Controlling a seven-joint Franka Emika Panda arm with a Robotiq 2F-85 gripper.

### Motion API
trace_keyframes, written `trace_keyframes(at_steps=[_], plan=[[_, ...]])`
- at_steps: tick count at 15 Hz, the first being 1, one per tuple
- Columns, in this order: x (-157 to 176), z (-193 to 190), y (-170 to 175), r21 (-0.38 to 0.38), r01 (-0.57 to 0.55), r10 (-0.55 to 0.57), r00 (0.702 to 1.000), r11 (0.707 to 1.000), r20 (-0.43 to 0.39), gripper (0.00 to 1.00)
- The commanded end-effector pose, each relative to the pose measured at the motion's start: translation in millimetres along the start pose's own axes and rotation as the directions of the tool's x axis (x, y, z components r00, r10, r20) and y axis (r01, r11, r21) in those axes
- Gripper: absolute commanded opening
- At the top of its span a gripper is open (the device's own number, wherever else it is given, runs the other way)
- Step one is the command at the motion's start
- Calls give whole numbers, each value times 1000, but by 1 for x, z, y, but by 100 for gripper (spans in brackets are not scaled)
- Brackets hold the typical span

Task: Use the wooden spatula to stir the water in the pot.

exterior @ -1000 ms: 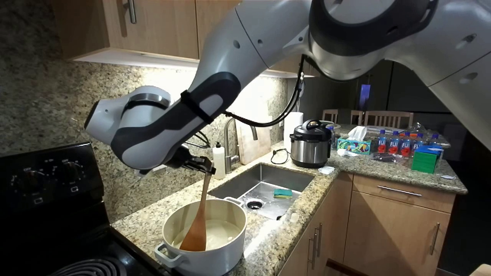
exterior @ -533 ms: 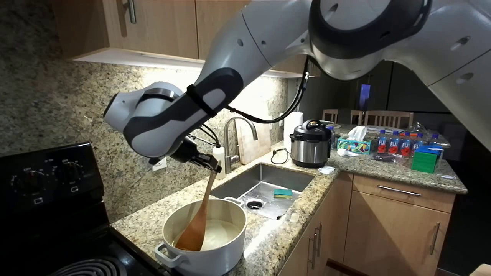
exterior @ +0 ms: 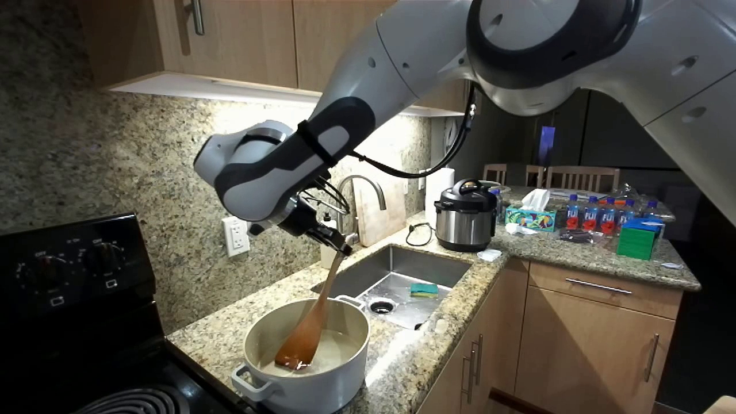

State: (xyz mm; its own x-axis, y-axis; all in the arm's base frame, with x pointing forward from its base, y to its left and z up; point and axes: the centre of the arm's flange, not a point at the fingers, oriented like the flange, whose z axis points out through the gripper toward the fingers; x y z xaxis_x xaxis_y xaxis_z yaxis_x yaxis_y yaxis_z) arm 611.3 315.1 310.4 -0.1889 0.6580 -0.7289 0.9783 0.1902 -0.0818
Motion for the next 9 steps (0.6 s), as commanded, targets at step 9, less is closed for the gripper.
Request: trace_keyframes(at_steps=[9], plan=[[-26, 1, -52, 85, 20, -31, 991, 996, 127, 7]])
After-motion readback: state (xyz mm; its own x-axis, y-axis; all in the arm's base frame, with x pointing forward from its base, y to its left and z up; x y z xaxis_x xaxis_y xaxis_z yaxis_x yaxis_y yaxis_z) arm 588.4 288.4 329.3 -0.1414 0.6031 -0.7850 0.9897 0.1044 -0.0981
